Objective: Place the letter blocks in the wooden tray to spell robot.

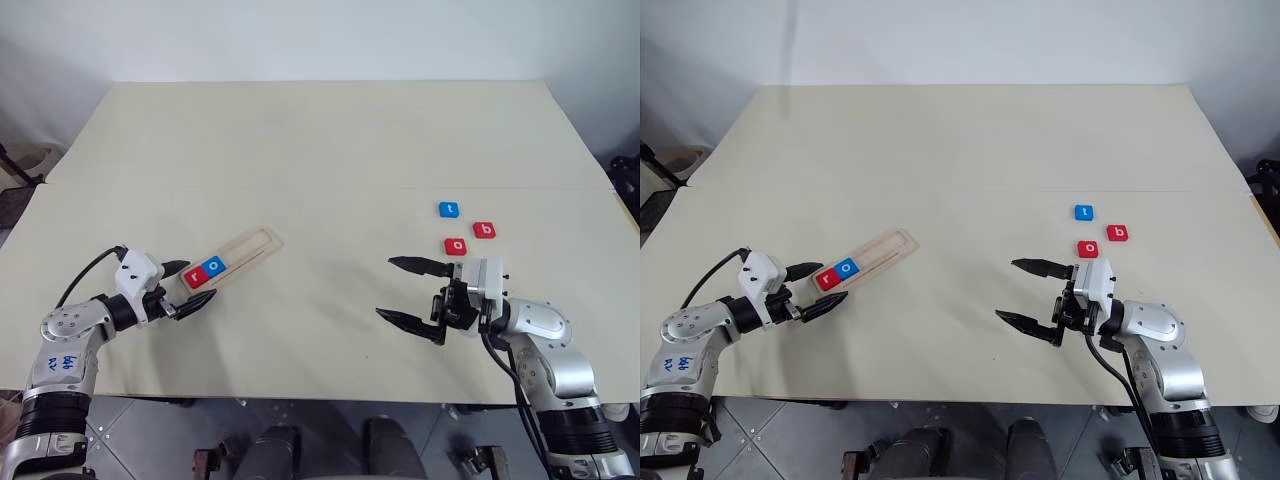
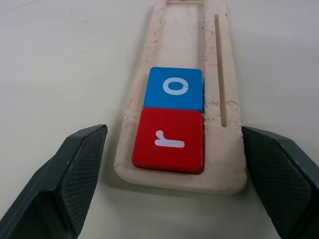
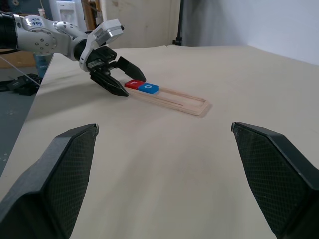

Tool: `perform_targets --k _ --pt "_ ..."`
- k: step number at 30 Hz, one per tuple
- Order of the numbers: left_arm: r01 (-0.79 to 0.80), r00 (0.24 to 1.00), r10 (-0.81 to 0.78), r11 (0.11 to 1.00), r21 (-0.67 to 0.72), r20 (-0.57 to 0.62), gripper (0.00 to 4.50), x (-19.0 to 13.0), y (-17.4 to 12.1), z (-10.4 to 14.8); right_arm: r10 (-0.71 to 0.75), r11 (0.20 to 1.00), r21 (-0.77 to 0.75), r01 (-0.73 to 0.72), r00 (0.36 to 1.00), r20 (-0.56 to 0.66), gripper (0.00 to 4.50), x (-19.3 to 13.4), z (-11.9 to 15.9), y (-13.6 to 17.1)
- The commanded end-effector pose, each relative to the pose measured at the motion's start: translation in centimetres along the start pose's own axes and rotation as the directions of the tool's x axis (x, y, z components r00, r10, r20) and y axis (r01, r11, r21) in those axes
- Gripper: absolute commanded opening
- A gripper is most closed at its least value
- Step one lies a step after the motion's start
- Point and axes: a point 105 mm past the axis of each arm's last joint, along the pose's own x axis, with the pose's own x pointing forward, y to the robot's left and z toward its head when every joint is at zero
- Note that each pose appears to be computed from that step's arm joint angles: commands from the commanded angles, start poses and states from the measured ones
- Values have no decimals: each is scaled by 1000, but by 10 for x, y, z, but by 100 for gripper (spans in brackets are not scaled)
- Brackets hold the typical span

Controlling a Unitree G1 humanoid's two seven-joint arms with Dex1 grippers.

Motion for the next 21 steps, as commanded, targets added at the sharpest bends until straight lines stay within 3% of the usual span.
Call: perform_targets --k 1,7,14,19,21 --pt "34 999 -34 999 13 -15 448 -4 -2 -1 3 999 -40 -2 999 32 450 2 12 -2" --pt "136 983 -128 989 51 -131 448 -8 3 -14 8 999 -42 -6 999 31 450 3 13 -4" --pt "207 967 -201 978 20 -156 448 7 0 -23 -5 999 -47 6 999 32 450 2 14 -3" --pt "232 962 -230 973 -5 -144 340 9 -6 -27 -24 998 -50 25 999 31 450 0 15 -2" --pt "232 964 -230 973 -1 -131 340 8 -8 -26 -28 998 -50 29 999 29 450 -1 15 -1"
